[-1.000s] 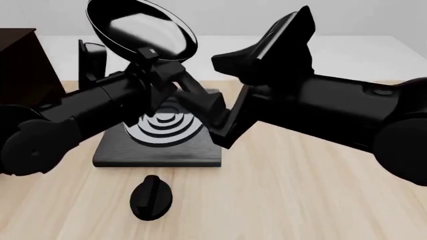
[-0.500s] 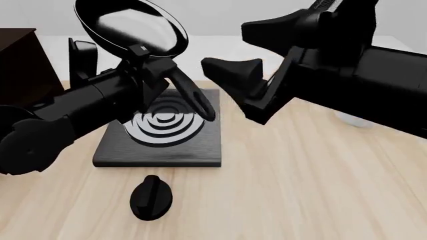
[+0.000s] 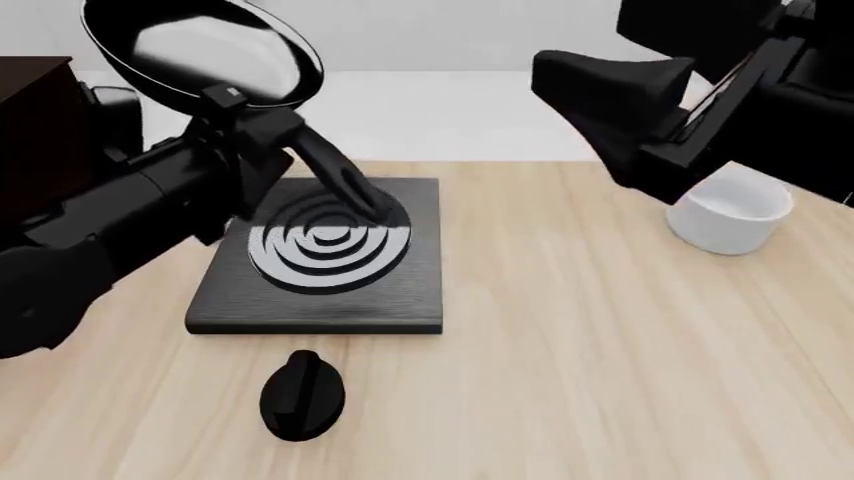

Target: Put the frying pan on the cabinet shelf.

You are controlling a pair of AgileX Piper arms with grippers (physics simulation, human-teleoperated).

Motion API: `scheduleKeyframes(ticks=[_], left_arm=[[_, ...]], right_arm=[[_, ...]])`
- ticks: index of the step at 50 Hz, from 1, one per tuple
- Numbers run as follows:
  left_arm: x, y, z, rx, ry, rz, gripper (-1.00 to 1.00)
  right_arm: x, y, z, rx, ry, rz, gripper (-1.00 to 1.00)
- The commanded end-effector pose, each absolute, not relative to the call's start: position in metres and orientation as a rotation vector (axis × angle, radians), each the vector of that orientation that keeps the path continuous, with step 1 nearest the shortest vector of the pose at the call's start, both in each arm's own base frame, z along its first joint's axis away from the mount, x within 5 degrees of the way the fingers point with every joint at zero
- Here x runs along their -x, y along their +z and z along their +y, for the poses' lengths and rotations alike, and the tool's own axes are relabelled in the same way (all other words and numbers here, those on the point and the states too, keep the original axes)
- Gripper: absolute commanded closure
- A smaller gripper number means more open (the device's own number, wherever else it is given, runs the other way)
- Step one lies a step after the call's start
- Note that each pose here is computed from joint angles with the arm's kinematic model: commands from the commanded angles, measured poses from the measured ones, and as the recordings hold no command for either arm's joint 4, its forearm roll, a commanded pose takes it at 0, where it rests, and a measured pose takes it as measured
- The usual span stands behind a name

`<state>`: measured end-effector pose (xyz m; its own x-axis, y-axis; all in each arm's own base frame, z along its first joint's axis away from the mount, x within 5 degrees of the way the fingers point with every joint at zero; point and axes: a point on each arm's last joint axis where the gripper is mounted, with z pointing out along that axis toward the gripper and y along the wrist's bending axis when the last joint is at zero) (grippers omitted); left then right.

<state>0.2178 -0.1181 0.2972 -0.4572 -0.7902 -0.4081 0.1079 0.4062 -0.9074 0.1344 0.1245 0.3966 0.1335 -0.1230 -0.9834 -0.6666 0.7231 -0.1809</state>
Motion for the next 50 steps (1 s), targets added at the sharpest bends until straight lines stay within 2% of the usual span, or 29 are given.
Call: scheduleKeyframes(ticks=[1, 7, 14, 22, 29, 50], left_arm=[[-0.220, 0.294, -0.094, 0.651, -1.212, 1.600, 1.00], [-0.222, 0.280, -0.080, 0.757, -1.258, 1.510, 1.00], [-0.225, 0.285, -0.057, 0.816, -1.231, 1.402, 1.00], [-0.240, 0.283, -0.042, 0.878, -1.159, 1.386, 1.00], [-0.254, 0.290, -0.023, 0.935, -1.120, 1.316, 1.00], [-0.269, 0.308, 0.019, 1.019, -0.992, 1.222, 1.00]], right_arm=[[-0.125, 0.383, 0.101, 0.637, 0.405, 1.429, -1.00], [-0.119, 0.378, 0.090, 0.614, 0.382, 1.429, -1.00], [-0.113, 0.367, 0.081, 0.581, 0.375, 1.447, -1.00], [-0.110, 0.352, 0.075, 0.557, 0.376, 1.472, -1.00], [-0.105, 0.329, 0.068, 0.519, 0.375, 1.505, -1.00], [-0.107, 0.316, 0.068, 0.521, 0.373, 1.536, -1.00]])
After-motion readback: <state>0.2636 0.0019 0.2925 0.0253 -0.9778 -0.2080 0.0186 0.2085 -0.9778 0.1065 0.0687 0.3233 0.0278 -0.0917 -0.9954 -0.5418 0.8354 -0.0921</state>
